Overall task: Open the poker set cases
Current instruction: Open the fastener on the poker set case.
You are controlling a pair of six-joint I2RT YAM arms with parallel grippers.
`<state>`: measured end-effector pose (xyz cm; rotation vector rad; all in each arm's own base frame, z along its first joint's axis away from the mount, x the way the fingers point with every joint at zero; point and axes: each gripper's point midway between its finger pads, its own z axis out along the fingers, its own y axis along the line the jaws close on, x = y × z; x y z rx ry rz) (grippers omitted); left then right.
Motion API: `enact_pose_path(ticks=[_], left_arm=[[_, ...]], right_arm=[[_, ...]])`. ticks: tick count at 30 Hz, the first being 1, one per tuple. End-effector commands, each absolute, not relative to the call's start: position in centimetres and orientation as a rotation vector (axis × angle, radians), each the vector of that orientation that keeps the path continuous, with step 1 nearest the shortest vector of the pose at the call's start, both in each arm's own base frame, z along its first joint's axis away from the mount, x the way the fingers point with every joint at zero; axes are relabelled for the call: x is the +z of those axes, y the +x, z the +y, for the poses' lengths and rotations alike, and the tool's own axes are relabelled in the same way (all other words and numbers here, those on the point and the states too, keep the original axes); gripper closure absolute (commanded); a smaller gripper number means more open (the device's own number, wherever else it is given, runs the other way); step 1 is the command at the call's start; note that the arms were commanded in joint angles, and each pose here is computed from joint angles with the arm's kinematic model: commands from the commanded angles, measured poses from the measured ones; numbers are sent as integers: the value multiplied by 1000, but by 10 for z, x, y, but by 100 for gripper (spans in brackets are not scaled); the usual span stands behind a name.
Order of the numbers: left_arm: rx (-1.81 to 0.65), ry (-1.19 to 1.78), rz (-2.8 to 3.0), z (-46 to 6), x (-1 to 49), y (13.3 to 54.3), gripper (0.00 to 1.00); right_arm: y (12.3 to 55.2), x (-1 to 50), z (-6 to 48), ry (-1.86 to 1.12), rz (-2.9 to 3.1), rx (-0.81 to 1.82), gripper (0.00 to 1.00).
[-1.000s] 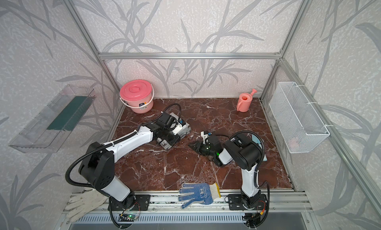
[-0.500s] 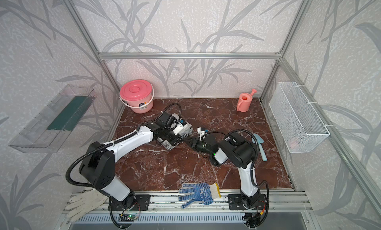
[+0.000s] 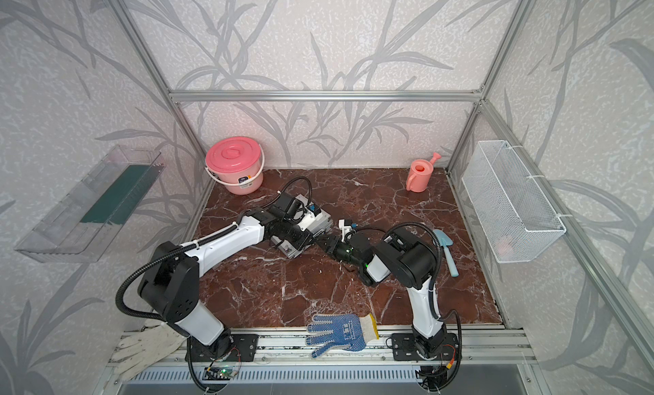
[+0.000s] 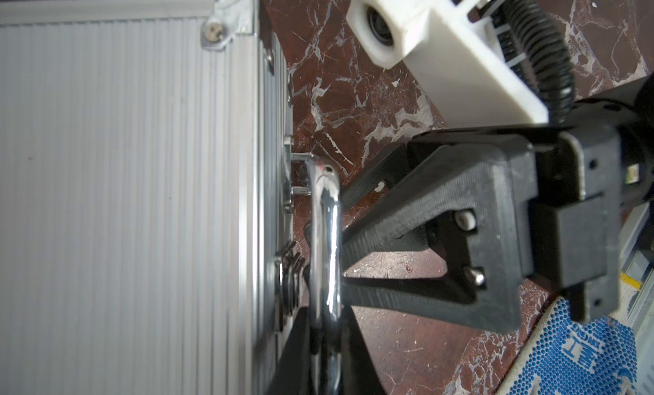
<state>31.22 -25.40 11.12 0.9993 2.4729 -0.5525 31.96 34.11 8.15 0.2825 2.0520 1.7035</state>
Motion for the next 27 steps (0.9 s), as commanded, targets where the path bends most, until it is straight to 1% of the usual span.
enact_pose_path(ticks=[1, 5, 12, 15, 21, 24, 27], left_arm=[[-655, 1022, 2257, -284, 161, 333, 100], [-668, 1021, 2255, -286, 162, 333, 100], [-688, 1024, 2266, -288, 158, 331, 100], [-697, 1022, 2266, -289, 157, 330, 100], [-712, 1025, 2259, -293, 160, 329, 100], [-721, 1019, 2255, -294, 161, 330, 100], [-724, 1017, 2254, -295, 161, 330, 100]], right_arm=[[319, 76, 345, 294, 2045, 1709, 58], [321, 73, 346, 304, 2046, 1697, 61], [325, 81, 347, 310, 2021, 1706, 63], [328, 80, 348, 324, 2018, 1710, 66], [332, 80, 346, 354, 2008, 1700, 67], [335, 82, 347, 360, 1998, 1700, 72], [338, 85, 347, 363, 1985, 1703, 80]])
